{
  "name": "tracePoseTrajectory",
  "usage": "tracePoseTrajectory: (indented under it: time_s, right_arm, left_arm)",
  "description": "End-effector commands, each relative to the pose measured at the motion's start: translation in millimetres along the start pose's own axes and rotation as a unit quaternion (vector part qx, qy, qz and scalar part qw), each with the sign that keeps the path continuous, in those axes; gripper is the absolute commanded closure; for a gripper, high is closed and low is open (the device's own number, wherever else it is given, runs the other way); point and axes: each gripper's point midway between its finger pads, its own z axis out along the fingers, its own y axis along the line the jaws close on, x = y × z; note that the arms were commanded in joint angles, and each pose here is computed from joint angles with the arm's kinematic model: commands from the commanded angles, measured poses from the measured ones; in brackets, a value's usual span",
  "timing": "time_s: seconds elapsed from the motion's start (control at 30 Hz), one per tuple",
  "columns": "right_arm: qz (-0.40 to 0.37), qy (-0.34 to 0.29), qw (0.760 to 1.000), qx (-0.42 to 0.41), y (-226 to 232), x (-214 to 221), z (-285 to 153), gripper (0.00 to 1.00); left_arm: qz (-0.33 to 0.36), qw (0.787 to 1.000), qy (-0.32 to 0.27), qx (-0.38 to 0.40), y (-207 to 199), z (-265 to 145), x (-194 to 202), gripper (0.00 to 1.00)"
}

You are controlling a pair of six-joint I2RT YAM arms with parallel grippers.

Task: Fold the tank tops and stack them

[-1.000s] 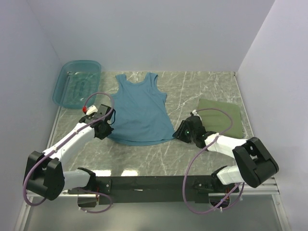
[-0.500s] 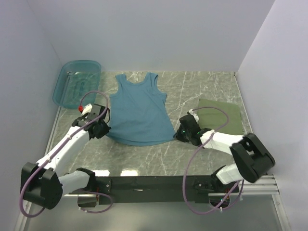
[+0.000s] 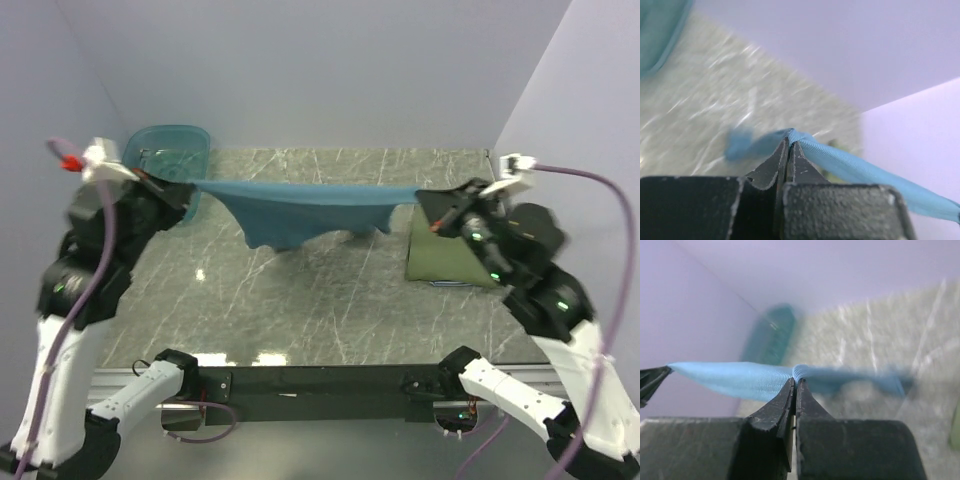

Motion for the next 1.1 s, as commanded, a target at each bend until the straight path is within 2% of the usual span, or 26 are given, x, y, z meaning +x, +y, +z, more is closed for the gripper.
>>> tracePoseTrajectory:
  time_s: [0.0,0.13,0.27,0.37,0.4,0.47,0.5,0.53,0.57,0.6,0.63,0.7,0.73,0.8,0.9,0.93,1.0,1.03,1.07]
  right_arm:
    - [-0.051,-0.005,0.998,-0.021,14,-25,-28,1.0]
    - [-0.084,-0.003,0.995,-0.051,35,-40,-24,1.0]
    - [-0.109,0.031,0.991,-0.071,47,-33,12,1.0]
    - [-0.109,0.032,0.99,-0.079,47,-38,39,1.0]
    - [-0.108,0.056,0.989,-0.089,47,-29,57,1.0]
    - [-0.104,0.042,0.989,-0.098,48,-45,76,1.0]
    - [-0.104,0.055,0.988,-0.099,45,-41,95,1.0]
    - [-0.104,0.033,0.988,-0.111,55,-59,98,1.0]
    - [-0.103,0.042,0.989,-0.097,46,-60,121,1.0]
    - [-0.104,0.038,0.989,-0.097,48,-67,128,1.0]
    - [-0.113,0.011,0.988,-0.109,63,-93,124,1.0]
    - [-0.115,0.012,0.988,-0.106,65,-101,147,1.0]
    - [-0.121,-0.012,0.986,-0.118,80,-125,137,1.0]
    - [-0.12,-0.012,0.986,-0.115,80,-131,151,1.0]
    - [-0.115,-0.017,0.987,-0.112,82,-137,148,1.0]
    - [-0.109,0.008,0.989,-0.096,67,-118,159,1.0]
    - [-0.107,-0.01,0.99,-0.092,62,-117,147,1.0]
    - [-0.093,0.034,0.993,-0.064,34,-78,161,1.0]
    - [-0.091,0.031,0.993,-0.062,30,-74,148,1.0]
  left_arm:
    - [-0.006,0.994,-0.059,0.09,-43,-44,-44,0.99]
    - [-0.03,0.985,-0.104,0.132,-68,-62,-74,0.99]
    - [-0.048,0.984,-0.089,0.143,-80,-34,-70,1.0]
    - [-0.053,0.986,-0.072,0.14,-87,4,-61,0.99]
    - [-0.051,0.988,-0.063,0.131,-87,25,-56,0.99]
    - [-0.051,0.986,-0.073,0.143,-97,43,-63,0.99]
    - [-0.045,0.987,-0.056,0.142,-99,68,-57,1.0]
    - [-0.043,0.984,-0.076,0.153,-107,73,-75,0.99]
    - [-0.043,0.984,-0.077,0.156,-110,82,-81,1.0]
    - [-0.041,0.985,-0.054,0.157,-108,111,-79,0.99]
    - [-0.039,0.981,-0.071,0.179,-123,108,-100,0.99]
    - [-0.036,0.981,-0.063,0.18,-123,135,-110,0.99]
    - [-0.03,0.975,-0.078,0.207,-139,126,-128,0.99]
    - [-0.03,0.973,-0.084,0.211,-141,133,-145,1.0]
    - [-0.032,0.973,-0.079,0.213,-134,132,-146,0.99]
    - [-0.033,0.974,-0.072,0.212,-129,132,-140,0.99]
    - [-0.038,0.978,-0.055,0.196,-110,133,-121,0.99]
    - [-0.041,0.98,-0.049,0.186,-101,133,-112,1.0]
    - [-0.042,0.98,-0.048,0.189,-98,119,-106,0.99]
